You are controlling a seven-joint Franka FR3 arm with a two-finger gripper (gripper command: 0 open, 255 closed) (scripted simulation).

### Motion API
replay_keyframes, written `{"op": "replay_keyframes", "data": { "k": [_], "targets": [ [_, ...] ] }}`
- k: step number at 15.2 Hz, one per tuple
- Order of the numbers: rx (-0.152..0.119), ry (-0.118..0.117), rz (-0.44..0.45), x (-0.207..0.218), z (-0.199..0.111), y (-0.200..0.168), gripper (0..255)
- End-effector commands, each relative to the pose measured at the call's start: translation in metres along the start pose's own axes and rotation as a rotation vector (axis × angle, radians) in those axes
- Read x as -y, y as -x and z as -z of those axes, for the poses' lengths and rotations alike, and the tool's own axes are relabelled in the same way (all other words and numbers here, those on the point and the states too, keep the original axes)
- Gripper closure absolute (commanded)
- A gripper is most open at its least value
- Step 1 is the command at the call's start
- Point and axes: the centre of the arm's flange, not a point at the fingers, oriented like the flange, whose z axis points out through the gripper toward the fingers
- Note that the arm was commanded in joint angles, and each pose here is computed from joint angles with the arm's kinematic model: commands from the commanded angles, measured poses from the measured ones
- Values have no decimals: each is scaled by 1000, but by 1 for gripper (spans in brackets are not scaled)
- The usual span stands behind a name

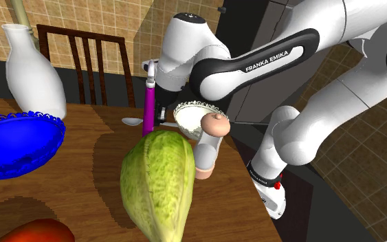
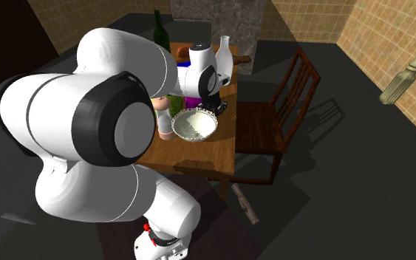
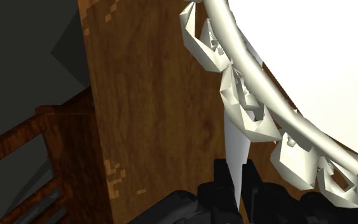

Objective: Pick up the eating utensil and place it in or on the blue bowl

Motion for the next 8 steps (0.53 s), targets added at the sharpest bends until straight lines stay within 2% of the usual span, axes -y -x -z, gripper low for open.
{"op": "replay_keyframes", "data": {
  "k": [1, 8],
  "targets": [
    [2, -1, -1, -1, 4, -1, 255],
    [2, -1, -1, -7, 41, -6, 255]
  ]
}}
